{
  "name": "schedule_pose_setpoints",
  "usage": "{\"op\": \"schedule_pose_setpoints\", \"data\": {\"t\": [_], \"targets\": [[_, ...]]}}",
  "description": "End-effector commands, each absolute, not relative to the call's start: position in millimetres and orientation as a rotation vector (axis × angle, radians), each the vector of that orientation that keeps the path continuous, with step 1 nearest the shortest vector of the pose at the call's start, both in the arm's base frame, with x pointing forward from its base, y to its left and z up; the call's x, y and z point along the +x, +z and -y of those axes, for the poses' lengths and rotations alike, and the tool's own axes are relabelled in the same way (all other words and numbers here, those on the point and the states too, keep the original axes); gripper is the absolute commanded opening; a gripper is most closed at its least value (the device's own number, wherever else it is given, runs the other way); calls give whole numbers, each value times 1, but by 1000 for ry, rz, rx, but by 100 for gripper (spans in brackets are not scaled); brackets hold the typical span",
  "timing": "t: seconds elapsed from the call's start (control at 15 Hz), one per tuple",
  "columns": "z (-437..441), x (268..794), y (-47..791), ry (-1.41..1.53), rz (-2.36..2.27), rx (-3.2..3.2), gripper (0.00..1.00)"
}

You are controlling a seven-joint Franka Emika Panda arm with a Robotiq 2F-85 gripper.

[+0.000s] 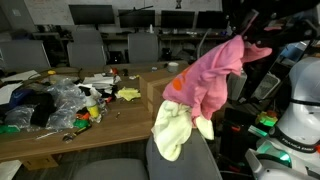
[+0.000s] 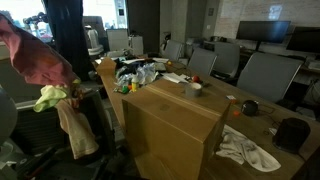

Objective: Put the peach shirt, the green towel and the pink shirt on the backrest of the chair

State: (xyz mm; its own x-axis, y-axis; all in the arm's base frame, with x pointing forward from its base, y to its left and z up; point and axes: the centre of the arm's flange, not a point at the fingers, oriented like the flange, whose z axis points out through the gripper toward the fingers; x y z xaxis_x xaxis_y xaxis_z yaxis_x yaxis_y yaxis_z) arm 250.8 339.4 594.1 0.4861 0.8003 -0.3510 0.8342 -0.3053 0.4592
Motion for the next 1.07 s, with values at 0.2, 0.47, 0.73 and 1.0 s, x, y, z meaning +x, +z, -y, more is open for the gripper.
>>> {"op": "schedule_pose_setpoints", "data": {"t": [0.2, 0.47, 0.73, 1.0], "targets": [[-350, 272, 608, -276, -1401, 2179, 3], [-344, 288, 613, -396, -1469, 2209, 3], [-343, 297, 619, -443, -1515, 2233, 3], [-346, 302, 627, -419, -1589, 2276, 3]]}}
